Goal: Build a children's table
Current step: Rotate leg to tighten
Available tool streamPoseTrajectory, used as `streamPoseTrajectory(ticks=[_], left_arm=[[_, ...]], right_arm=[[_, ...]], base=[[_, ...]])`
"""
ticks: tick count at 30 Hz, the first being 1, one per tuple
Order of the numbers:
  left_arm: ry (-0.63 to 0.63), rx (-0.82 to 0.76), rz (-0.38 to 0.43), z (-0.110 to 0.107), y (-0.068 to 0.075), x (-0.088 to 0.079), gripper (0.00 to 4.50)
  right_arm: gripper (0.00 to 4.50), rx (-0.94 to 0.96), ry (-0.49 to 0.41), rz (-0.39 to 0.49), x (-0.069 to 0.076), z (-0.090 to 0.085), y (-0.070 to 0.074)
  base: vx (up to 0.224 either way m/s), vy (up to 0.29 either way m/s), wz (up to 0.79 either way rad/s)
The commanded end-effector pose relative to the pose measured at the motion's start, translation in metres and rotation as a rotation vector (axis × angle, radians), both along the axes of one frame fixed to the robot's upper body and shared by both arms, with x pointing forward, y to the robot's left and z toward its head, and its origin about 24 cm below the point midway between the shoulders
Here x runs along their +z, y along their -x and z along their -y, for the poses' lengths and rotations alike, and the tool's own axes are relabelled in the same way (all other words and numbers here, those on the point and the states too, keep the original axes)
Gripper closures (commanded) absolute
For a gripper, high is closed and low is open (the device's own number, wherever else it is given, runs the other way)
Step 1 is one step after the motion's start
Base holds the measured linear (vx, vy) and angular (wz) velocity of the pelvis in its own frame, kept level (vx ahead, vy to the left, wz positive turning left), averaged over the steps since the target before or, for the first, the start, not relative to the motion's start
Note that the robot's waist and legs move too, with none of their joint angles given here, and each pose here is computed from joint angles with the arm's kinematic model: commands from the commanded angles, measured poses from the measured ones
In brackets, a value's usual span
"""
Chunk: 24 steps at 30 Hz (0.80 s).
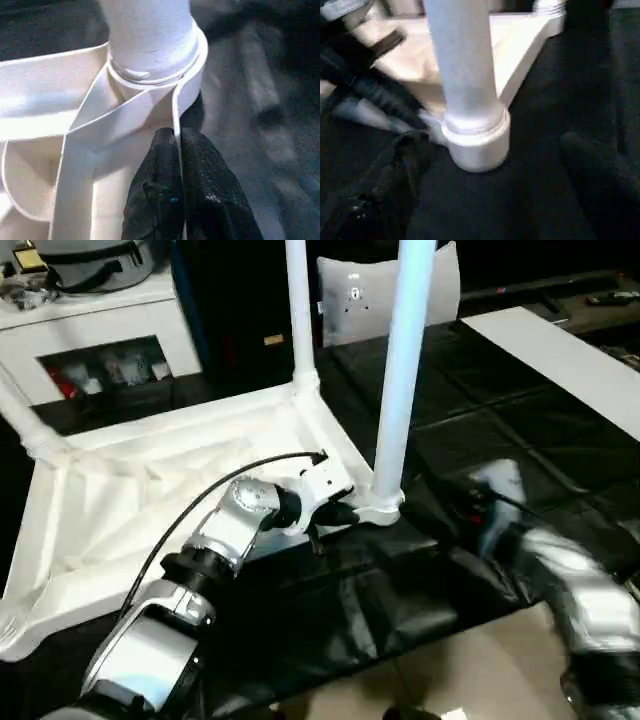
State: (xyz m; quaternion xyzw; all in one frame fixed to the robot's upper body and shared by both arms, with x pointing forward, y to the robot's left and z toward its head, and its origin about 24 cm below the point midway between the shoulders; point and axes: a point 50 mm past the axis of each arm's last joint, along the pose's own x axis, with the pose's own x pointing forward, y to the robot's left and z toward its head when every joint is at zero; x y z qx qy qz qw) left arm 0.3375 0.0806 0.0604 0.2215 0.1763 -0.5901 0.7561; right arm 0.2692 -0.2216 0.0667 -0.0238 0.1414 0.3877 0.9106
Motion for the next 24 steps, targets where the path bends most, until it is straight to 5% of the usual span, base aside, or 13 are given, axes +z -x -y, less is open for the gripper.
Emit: streamPoseTrajectory(ticks=[1, 11, 24], left_arm=[[0.008, -0.104, 0.047, 0.000, 0.001, 0.012, 4.50], [-0.071, -0.390, -0.005, -0.005, 0.018, 0.009, 4.50], [-0.099, -0.488, -0.011, -0.002, 0.023, 0.009, 4.50]], right_arm=[[0.08, 0.064, -0.007, 0.006, 0.006, -0.001, 0.003], [0.08, 0.337, 0.020, 0.010, 0.017, -0.015, 0.007], [1.08, 0.549, 0.024, -0.039, 0.018, -0.043, -0.007]], base=[[0.000, 0.000, 0.00], [0.000, 0.000, 0.00], [0.000, 0.000, 0.00]])
